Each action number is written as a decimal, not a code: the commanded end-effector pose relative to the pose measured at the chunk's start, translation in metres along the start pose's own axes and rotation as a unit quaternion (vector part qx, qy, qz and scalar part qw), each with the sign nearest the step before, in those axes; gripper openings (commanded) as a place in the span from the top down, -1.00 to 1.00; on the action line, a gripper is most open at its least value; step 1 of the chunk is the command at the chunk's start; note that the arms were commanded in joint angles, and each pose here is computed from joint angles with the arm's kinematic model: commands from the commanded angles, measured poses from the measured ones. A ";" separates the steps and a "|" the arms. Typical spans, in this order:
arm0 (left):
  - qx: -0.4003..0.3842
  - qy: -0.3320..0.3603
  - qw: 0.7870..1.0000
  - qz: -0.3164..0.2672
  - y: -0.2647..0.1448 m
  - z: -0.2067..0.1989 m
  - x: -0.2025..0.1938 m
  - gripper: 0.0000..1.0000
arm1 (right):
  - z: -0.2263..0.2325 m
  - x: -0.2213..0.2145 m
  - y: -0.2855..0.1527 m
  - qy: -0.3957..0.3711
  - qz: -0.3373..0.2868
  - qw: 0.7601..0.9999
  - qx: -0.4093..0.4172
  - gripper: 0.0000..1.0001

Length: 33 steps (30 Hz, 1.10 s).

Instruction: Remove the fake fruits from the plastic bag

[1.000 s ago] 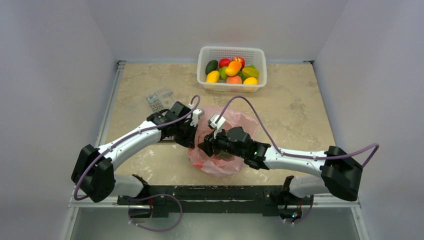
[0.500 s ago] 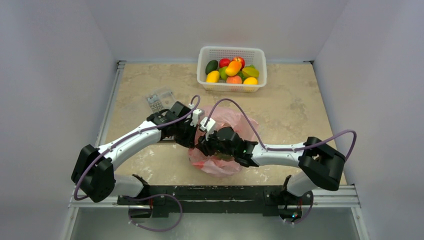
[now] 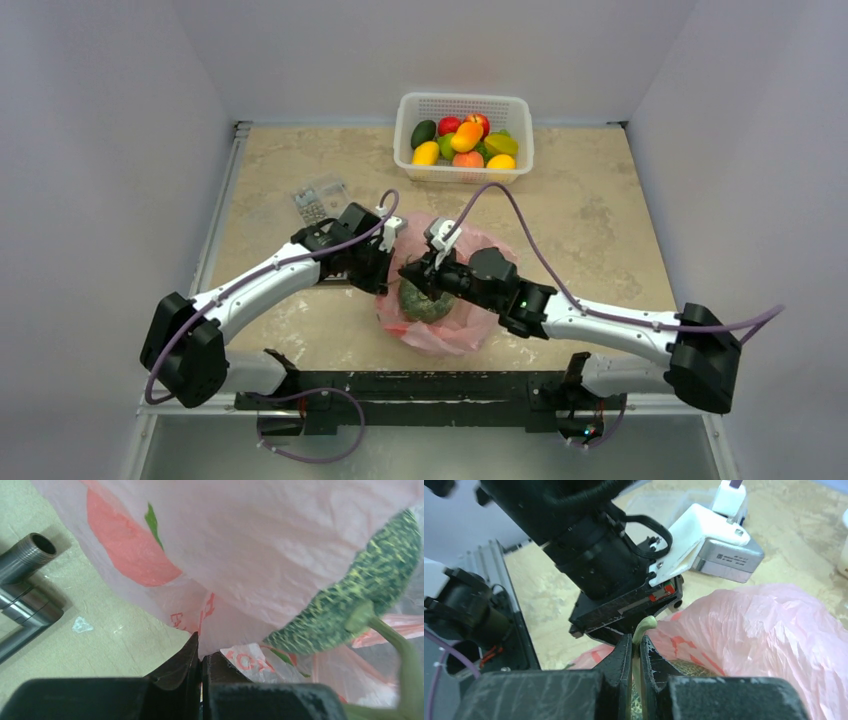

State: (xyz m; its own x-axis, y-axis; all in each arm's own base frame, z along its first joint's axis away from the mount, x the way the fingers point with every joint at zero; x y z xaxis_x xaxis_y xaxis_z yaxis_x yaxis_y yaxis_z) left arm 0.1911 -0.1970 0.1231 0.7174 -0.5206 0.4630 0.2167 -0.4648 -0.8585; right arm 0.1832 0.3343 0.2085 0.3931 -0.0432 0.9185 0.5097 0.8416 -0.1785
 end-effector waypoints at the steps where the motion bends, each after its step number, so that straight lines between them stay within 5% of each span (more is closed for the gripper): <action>1: 0.023 0.029 0.998 -0.043 -0.016 0.002 0.015 1.00 | 0.006 0.020 -0.018 0.020 -0.035 0.999 0.001 1.00; 14: 0.046 0.030 0.997 -0.048 -0.019 0.009 0.016 1.00 | 0.032 0.110 -0.057 0.077 -0.138 0.987 0.011 1.00; 33: 0.035 0.043 0.998 0.000 -0.008 0.028 0.024 1.00 | -0.014 0.255 -0.079 0.068 -0.267 0.941 -0.197 1.00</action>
State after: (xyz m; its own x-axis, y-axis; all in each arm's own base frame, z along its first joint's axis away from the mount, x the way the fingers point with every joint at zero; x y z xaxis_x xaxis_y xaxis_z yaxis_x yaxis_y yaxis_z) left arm 0.2208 -0.1879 0.1478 0.6855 -0.5321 0.4970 0.2838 -0.4333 -0.8554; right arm 0.2287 0.2654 0.4228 0.1745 -0.4708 0.8648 0.8414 0.5276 0.1174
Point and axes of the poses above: each gripper's point midway between its finger pads, its own y axis out along the fingers, its own z axis along the line the jaws close on, x = y × z, the point moved 3 cm from there along -y, back along the fingers, and after that the axes turned 12 degrees about y, right-handed, at the moved point
